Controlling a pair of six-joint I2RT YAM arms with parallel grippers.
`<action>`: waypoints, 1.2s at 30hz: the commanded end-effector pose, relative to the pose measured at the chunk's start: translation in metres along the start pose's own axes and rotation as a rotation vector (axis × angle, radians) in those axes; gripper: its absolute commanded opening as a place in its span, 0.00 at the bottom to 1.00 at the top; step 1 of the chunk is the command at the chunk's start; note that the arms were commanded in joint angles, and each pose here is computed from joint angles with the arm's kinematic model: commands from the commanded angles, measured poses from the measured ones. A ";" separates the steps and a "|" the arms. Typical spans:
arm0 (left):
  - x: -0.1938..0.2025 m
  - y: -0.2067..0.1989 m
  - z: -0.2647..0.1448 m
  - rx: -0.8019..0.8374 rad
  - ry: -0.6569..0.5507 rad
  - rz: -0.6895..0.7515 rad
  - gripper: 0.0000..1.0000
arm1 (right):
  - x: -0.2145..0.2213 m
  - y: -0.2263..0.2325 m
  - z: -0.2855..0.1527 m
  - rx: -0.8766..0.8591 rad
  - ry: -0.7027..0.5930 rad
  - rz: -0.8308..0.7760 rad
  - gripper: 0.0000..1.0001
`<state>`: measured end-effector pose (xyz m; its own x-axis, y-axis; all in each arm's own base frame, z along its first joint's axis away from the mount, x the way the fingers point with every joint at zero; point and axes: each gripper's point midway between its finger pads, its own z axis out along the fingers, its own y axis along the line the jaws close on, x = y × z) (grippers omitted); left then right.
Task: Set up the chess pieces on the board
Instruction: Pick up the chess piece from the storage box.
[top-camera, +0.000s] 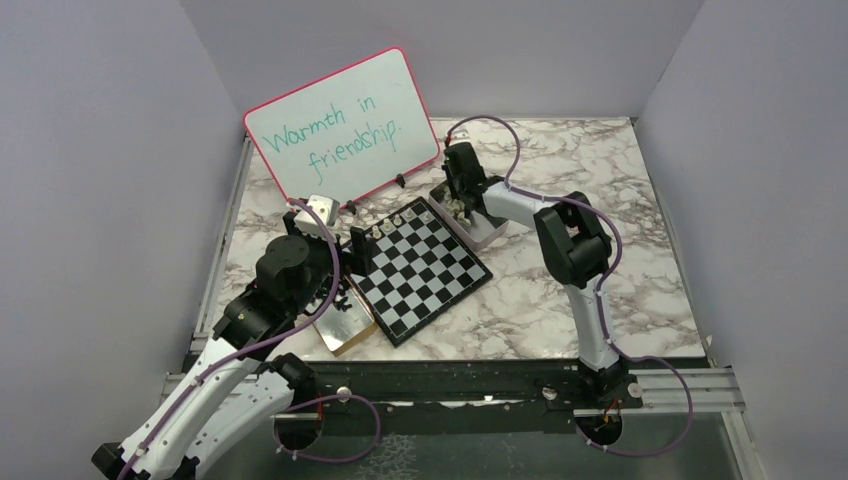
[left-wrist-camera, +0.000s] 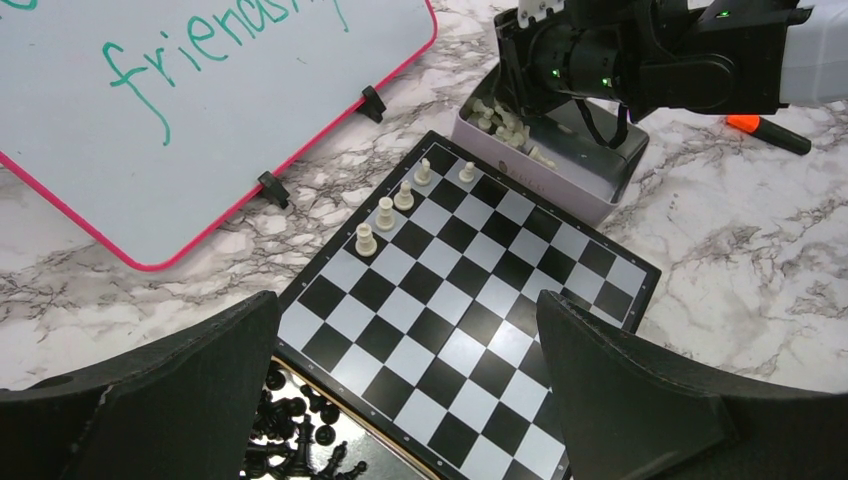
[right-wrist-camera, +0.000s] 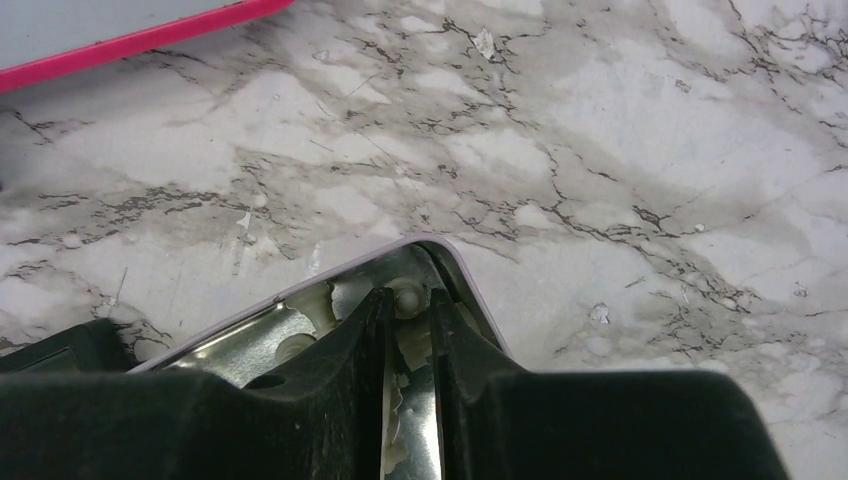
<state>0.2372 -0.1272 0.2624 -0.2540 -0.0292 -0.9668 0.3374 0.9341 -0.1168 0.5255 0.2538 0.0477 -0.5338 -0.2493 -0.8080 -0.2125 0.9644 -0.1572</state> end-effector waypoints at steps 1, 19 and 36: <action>-0.005 0.003 0.001 -0.019 -0.024 0.000 0.99 | -0.002 -0.005 0.011 0.024 -0.034 -0.018 0.24; -0.007 0.004 -0.001 -0.022 -0.036 -0.003 0.99 | -0.010 -0.001 0.004 -0.020 -0.065 -0.035 0.08; -0.008 0.006 -0.003 -0.031 -0.044 -0.006 0.99 | -0.052 0.006 -0.066 -0.179 -0.142 0.019 0.05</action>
<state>0.2371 -0.1247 0.2643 -0.2462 -0.0342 -0.9686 0.3282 0.9374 -0.1165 0.5102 0.2590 0.1019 -0.4384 -0.2446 -0.8648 -0.2997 0.9470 -0.1159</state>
